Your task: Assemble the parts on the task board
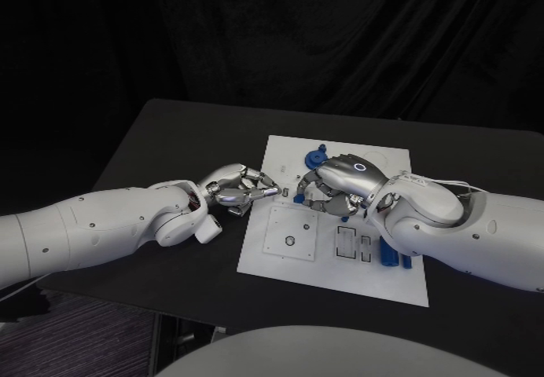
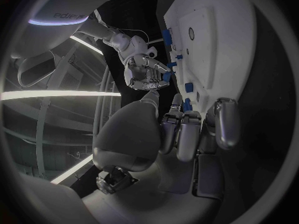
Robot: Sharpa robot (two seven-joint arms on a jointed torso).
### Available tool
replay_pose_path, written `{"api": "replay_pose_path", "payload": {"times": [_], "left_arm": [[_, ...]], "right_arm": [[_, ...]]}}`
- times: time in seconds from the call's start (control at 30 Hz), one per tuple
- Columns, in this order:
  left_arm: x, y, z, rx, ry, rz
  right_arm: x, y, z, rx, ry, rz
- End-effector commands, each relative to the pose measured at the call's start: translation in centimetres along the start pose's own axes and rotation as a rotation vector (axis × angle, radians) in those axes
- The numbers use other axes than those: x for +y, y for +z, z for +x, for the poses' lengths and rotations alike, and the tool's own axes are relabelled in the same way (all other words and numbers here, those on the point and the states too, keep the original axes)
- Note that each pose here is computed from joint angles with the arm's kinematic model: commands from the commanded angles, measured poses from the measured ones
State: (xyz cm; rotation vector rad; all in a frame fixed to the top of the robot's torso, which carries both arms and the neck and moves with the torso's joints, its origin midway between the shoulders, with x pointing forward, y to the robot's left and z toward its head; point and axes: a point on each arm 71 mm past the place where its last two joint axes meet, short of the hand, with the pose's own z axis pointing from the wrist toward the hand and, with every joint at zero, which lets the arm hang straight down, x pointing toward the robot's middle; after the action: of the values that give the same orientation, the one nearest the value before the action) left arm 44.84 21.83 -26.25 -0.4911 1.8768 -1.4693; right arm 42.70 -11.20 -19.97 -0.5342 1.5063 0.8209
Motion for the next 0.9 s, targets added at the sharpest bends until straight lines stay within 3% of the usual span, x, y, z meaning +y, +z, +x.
{"api": "replay_pose_path", "payload": {"times": [0.03, 0.9], "left_arm": [[-0.26, 0.29, 0.64, 0.04, -0.035, 0.021], [-0.3, 1.94, 2.08, 0.104, -0.051, -0.017]], "right_arm": [[0.0, 0.2, -0.2, -0.024, 0.004, 0.012], [0.8, 1.1, 0.1, 0.0, 0.02, -0.005]]}}
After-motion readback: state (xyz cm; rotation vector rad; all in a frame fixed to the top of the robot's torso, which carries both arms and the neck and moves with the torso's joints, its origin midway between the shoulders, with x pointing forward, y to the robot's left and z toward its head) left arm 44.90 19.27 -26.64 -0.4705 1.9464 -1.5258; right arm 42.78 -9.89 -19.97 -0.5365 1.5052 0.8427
